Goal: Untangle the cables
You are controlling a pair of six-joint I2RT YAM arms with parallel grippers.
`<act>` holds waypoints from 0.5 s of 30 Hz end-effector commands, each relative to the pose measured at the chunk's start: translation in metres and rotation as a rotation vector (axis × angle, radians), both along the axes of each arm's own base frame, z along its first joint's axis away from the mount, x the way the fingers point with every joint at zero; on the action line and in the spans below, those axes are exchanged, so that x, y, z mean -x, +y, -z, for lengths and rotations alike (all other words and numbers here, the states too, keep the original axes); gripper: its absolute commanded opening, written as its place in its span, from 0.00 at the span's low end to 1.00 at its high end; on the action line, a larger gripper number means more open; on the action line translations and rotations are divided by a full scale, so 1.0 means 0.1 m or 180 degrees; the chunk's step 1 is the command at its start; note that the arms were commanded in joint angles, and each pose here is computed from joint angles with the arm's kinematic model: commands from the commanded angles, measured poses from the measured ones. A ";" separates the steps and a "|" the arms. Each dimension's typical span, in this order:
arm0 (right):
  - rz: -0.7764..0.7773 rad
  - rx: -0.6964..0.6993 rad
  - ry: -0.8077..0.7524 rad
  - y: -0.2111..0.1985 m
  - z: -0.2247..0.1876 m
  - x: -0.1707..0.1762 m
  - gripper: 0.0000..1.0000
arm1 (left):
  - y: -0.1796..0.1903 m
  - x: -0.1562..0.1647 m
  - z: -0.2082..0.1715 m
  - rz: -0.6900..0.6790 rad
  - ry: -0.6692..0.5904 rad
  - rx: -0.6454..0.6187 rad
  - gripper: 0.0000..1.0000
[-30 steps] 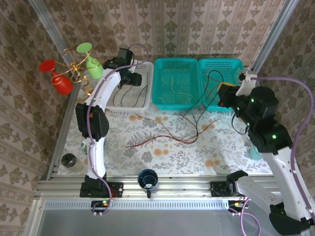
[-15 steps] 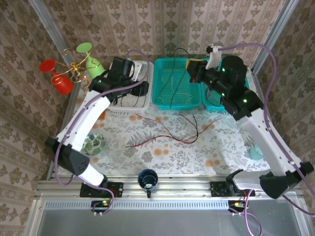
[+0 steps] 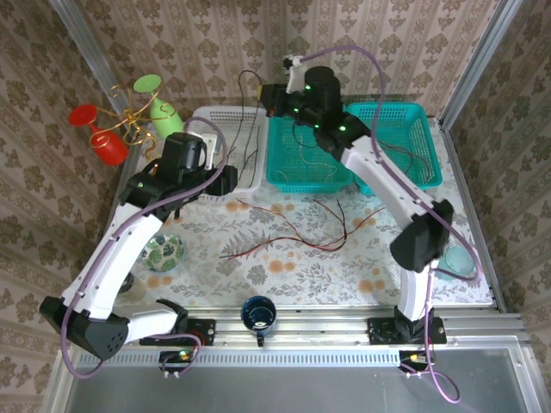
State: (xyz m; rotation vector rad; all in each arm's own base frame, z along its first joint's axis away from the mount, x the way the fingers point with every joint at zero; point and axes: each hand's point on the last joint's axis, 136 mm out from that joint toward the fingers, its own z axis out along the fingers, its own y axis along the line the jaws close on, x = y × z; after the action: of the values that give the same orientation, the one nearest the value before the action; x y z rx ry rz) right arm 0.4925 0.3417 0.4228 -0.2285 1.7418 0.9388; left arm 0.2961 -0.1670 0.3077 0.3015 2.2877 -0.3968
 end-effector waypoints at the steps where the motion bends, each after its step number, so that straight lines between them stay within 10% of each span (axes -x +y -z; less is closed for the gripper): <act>1: -0.0141 -0.0017 0.0100 0.29 0.18 -0.17 0.00 | 0.09 0.07 0.06 -0.0126 0.0087 0.0025 0.63; 15: -0.0076 0.0594 0.1413 0.77 2.43 -0.71 0.00 | 0.20 0.16 0.13 -0.0189 0.0127 0.0035 0.64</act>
State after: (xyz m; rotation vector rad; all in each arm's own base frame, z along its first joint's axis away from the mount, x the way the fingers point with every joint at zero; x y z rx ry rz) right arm 0.5760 0.4186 0.2039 -0.1770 2.1393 0.9106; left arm 0.2848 -0.1533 0.2975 0.2490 2.3149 -0.3921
